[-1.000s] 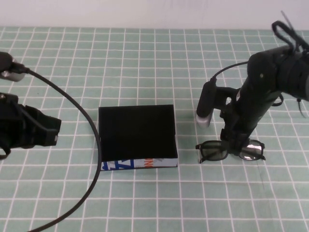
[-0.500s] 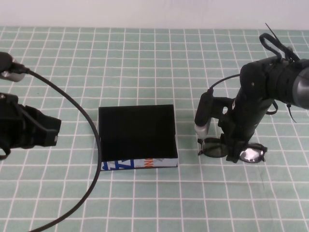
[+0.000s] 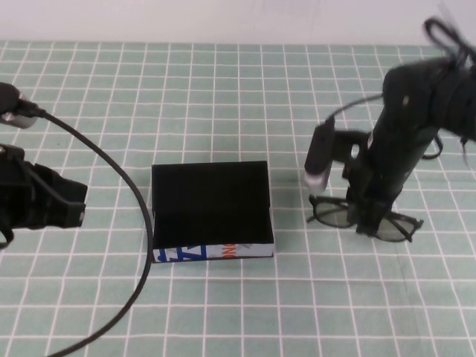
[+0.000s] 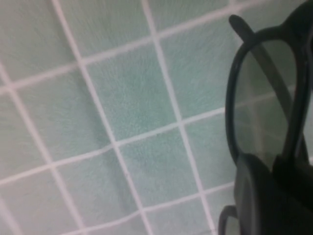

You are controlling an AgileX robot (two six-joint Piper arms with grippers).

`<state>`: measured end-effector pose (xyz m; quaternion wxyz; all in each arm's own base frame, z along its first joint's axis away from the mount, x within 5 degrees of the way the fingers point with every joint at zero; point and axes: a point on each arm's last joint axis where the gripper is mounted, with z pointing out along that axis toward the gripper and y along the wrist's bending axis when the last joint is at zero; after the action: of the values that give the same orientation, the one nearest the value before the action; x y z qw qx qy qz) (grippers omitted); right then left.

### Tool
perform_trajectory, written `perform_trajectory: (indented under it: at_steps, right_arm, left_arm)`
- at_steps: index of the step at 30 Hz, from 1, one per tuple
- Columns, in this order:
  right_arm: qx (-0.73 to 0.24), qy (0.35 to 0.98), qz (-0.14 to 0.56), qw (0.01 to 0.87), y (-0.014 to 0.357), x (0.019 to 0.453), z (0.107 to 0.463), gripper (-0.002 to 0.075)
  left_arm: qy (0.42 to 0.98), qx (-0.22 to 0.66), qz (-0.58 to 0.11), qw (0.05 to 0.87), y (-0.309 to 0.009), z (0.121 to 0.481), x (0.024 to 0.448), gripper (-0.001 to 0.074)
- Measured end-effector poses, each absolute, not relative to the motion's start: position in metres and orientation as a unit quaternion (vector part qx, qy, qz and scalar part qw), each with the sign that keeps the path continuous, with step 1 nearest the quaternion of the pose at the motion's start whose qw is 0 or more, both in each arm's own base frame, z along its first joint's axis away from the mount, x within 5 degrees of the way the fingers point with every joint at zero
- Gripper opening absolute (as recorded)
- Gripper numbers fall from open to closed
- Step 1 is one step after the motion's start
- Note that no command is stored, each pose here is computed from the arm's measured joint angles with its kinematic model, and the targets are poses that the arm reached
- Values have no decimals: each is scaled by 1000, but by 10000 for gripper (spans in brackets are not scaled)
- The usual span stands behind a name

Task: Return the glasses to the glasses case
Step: Pick up the glasses from the table, then place the glasses in the glasses case

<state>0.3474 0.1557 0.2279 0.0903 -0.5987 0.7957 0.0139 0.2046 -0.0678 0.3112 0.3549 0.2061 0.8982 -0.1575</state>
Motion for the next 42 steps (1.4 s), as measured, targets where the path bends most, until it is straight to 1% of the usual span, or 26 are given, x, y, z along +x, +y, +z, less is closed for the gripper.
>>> perform_trajectory:
  at_steps: [4,7,9,12,14,17,21,26,33,36,40,42]
  right_arm:
    - [-603,787,64,114,165,344,265,24]
    - [-608,771,102,161,185,345,296,23]
    - [-621,752,113,190,205,345,313,23]
    - [-645,724,121,211,238,343,322,23]
    - [-659,710,128,212,260,343,318,23]
    - [-678,694,137,201,291,343,300,23]
    - [-692,688,138,172,310,345,271,23]
    - [-699,687,131,149,315,351,248,22]
    - [-707,680,130,144,316,352,241,26]
    - [-707,680,131,144,316,352,241,59]
    - [-699,687,132,145,316,352,242,142]
    - [-694,693,132,146,316,353,244,167]
  left_arm:
    - [899,176,-151,372,-60,314,208,-1]
    - [898,159,-148,383,-56,316,209,-1]
    - [899,155,-148,383,-55,316,209,-1]
    - [899,153,-149,382,-55,317,209,-1]
    - [901,144,-153,380,-55,316,209,-1]
    - [901,128,-157,383,-55,317,210,-1]
    - [901,117,-160,387,-54,318,210,-1]
    - [901,116,-161,385,-54,318,210,-1]
    - [902,117,-162,382,-55,317,210,-1]
    - [902,116,-163,382,-55,317,210,-1]
    - [904,117,-164,378,-55,317,209,-1]
    - [906,123,-165,370,-55,316,208,-1]
